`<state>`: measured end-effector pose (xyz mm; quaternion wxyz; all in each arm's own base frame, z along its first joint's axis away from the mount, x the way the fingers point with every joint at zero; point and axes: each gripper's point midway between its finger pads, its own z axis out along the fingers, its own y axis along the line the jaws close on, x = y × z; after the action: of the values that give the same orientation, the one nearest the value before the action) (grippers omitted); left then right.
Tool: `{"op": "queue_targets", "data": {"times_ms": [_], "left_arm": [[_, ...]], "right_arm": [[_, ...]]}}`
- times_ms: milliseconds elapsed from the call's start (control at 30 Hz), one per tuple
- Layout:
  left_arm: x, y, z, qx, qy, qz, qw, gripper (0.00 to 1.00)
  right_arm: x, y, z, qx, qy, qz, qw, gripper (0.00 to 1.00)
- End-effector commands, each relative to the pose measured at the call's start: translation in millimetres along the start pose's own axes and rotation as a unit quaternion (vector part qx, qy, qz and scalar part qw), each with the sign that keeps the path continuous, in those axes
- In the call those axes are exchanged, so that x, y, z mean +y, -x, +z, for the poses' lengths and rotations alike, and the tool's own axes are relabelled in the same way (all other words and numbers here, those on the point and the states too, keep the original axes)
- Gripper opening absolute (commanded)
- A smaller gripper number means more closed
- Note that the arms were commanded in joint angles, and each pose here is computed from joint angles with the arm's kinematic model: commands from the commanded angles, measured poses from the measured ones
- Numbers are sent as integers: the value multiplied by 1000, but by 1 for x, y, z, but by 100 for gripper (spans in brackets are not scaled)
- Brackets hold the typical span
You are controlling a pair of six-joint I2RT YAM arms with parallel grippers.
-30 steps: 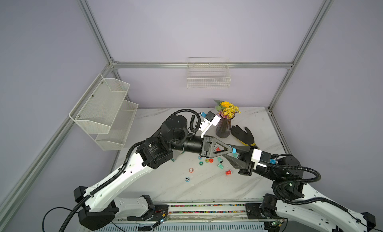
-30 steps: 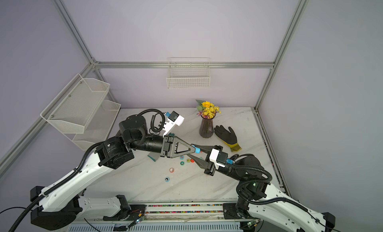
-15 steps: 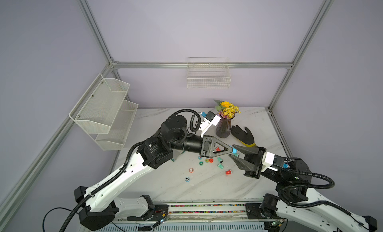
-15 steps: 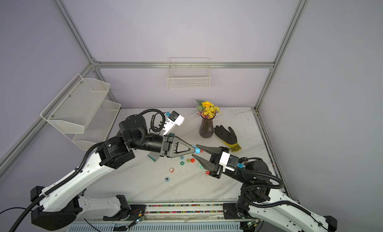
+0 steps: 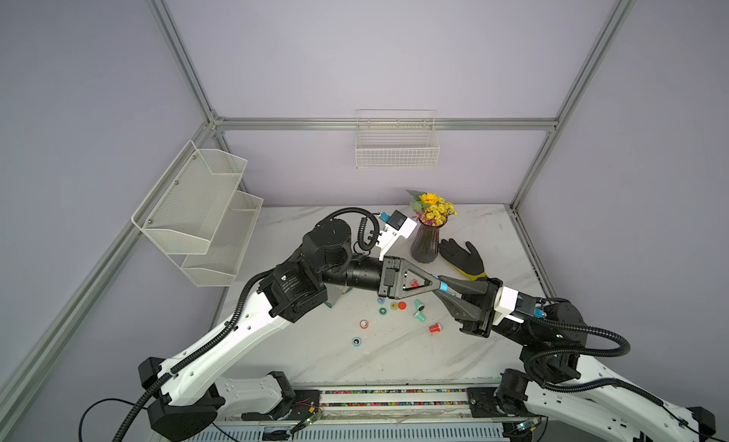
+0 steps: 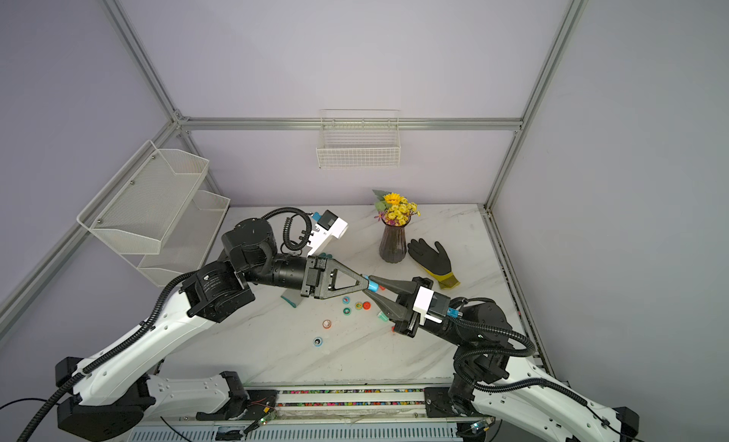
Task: Close the stamp cap
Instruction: Pick up the stamp from the center of the board.
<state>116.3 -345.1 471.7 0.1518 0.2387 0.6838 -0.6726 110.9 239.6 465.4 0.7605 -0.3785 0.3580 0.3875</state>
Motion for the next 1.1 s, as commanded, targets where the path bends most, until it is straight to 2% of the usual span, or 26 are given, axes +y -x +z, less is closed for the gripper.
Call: {"op": "queue_targets", "data": {"times_ms": [0,133,233,333,467,600,833,933,1000,1067], "left_arm": [[-20,2,-5,-7,-33,27,999,12],[-25,3,-6,-9,-43,30,999,12],[-27,1,-6,-6,-51,31,998,12],[-28,1,-6,-3,-59,31,998,12],[-30,1,-5,-1,-63,31,998,12],[-26,-1,-4,2,-59,28,998,12],[-18,-5,-1,10,-51,21,998,12],[-16,-5,-1,10,-48,22,999,13],[-16,-4,-3,6,-43,27,999,13],[-15,-3,-5,2,-36,29,999,18]], "right_arm": [[4,-6,1,2,8,1,1000,22],[4,-7,1,3,9,2,1000,22],[5,-8,2,4,12,6,1000,30],[5,-8,3,4,12,5,1000,30],[5,-5,5,1,16,7,1000,27],[7,-1,5,-6,23,7,1000,18],[10,3,6,-11,35,12,999,18],[12,3,7,-11,40,13,999,9],[12,1,8,-8,40,18,999,9],[11,0,9,-7,40,23,999,8]]}}
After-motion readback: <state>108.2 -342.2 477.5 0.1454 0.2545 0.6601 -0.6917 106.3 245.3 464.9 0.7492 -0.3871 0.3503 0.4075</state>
